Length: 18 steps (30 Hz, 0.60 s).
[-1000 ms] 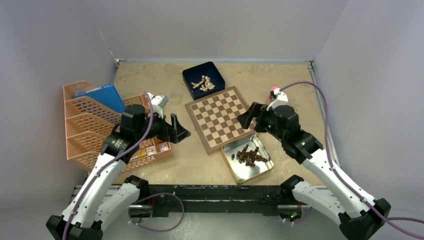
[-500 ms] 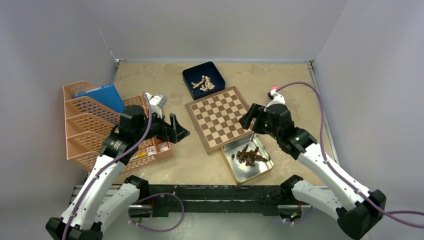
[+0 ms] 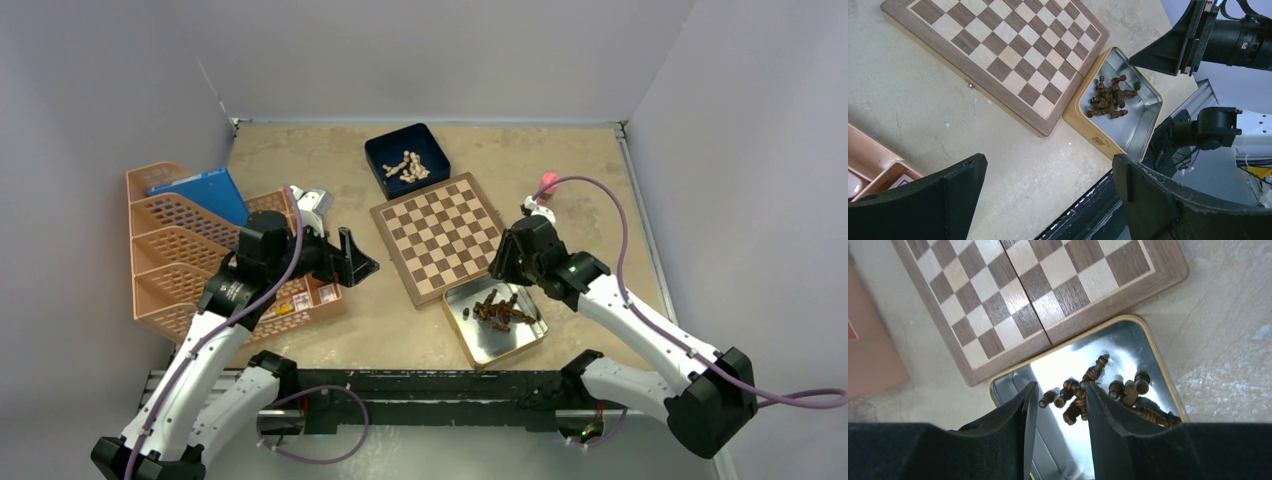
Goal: Set up the chess pieces on the board
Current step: Pick up the chess piece from the storage box.
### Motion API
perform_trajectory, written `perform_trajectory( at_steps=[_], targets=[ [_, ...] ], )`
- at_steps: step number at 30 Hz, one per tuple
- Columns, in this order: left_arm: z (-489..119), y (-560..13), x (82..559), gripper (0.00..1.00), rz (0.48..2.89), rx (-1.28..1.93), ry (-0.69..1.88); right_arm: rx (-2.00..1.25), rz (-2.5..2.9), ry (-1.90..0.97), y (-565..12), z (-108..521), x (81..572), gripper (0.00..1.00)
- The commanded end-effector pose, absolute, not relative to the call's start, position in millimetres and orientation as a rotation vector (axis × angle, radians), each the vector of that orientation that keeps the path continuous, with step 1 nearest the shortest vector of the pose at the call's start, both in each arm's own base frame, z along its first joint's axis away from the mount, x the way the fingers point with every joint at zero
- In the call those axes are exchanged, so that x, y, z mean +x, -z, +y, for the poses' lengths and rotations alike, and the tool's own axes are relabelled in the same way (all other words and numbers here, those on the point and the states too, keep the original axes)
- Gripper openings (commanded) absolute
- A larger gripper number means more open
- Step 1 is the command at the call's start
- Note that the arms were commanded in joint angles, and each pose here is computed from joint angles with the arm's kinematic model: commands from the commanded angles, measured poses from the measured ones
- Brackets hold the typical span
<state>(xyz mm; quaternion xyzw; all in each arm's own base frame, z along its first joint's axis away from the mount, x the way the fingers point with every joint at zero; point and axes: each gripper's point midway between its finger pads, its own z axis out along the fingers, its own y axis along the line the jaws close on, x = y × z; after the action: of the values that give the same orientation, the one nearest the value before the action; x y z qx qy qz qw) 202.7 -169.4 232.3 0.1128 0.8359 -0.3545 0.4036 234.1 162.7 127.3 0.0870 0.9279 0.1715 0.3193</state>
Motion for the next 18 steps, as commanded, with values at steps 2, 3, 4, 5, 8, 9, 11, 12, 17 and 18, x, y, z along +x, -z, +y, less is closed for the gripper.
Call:
perform_trajectory(
  at_steps=[2,3,4,5,8,9,11,12,17,18],
  targets=[
    [-167,-244,206,0.98,2.056,0.299,0.876,0.274,2.465,-0.391,-126,157,219,0.44],
    [-167,-245,206,0.98,2.053,0.297,0.875,0.264,2.472,-0.396,-125,158,216,0.44],
    [-166,-245,206,0.98,2.049,0.296,0.873,0.251,2.479,-0.401,-123,161,214,0.44],
    [-166,-246,207,0.98,2.046,0.293,0.868,0.232,2.488,-0.413,-122,164,210,0.43],
    [-163,-247,208,0.98,2.044,0.280,0.850,0.150,2.514,-0.443,-117,179,201,0.43],
    [-162,-247,208,0.98,2.043,0.277,0.847,0.129,2.522,-0.441,-115,184,199,0.42],
    [-162,-248,208,0.98,2.039,0.275,0.845,0.105,2.540,-0.414,-109,190,194,0.39],
    [-162,-248,207,0.98,2.038,0.275,0.846,0.095,2.551,-0.403,-105,194,192,0.38],
    [-162,-248,207,0.98,2.038,0.273,0.844,0.059,2.583,-0.352,-88,204,185,0.36],
    [-162,-248,207,0.98,2.039,0.273,0.845,0.057,2.584,-0.337,-86,204,185,0.34]
  ],
)
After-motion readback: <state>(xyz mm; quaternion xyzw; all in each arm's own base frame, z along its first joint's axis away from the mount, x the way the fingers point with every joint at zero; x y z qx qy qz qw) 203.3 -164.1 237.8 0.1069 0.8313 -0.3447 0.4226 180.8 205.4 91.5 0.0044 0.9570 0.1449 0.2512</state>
